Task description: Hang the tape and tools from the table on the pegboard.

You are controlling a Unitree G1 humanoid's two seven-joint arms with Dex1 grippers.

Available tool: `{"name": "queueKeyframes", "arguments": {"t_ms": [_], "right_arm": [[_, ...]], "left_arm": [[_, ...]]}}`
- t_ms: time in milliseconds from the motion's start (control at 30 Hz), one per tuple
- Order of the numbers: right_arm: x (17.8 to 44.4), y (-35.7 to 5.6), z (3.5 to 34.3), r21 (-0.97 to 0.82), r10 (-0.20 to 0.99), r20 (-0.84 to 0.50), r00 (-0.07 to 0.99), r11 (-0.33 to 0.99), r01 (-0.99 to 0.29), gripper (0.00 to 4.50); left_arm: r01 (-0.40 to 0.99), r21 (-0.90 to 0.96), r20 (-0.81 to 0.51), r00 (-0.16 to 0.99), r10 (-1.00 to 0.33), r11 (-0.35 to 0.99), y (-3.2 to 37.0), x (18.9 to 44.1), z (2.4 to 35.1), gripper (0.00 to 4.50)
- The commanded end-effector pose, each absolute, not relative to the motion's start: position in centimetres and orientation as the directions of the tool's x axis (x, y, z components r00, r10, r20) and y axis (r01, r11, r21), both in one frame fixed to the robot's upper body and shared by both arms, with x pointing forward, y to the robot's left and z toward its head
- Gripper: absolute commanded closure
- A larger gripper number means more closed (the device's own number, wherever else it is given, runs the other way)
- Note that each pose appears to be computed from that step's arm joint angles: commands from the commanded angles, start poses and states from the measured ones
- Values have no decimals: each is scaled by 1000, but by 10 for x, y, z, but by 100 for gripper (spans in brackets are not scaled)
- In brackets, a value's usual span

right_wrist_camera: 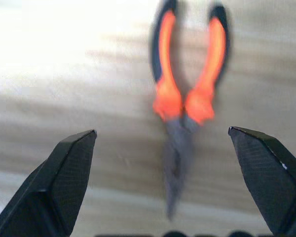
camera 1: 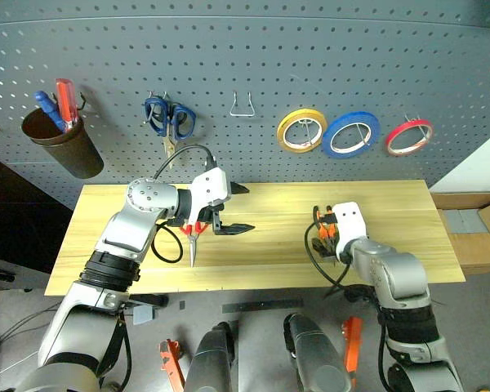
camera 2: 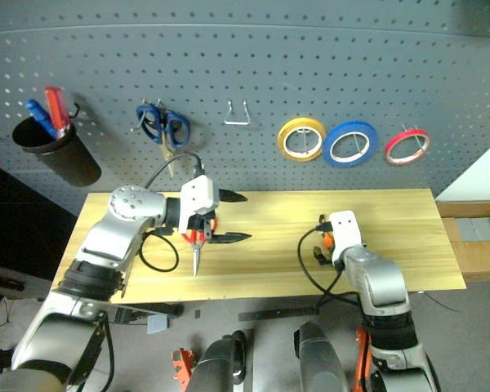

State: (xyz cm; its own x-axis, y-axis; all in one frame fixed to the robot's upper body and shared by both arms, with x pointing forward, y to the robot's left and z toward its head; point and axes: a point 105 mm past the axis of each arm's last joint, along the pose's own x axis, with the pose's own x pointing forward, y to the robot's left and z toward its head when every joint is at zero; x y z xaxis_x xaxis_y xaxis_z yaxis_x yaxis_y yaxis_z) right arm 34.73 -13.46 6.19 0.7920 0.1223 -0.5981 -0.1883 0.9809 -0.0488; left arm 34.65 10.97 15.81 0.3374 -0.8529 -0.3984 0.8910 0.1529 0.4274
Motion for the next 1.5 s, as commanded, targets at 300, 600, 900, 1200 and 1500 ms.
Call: {"name": "queueKeyframes", "arguments": {"t_ms": [300, 600, 900, 1200, 1500], "right_arm": [[398, -160, 45, -130, -43, -607, 793, 990, -45, 4], [396, -160, 21, -98, -28, -697, 717, 994, -57, 4], [378, -145, 14, -61, 20, -738, 675, 993, -96, 182], [388, -135, 70, -128, 58, -534, 844, 981, -149, 182], [311, -62, 148, -145, 314, -250, 916, 923, -356, 182]], "left_arm": [[882, 447, -373, 334, -866, 148, 108, 344, 168, 4], [881, 447, -372, 343, -862, 158, 110, 344, 167, 4], [881, 443, -373, 352, -858, 169, 114, 343, 166, 4], [875, 386, -304, 420, -855, 292, 127, 344, 170, 4], [792, 241, -189, 605, -773, 561, 179, 331, 176, 4]]}}
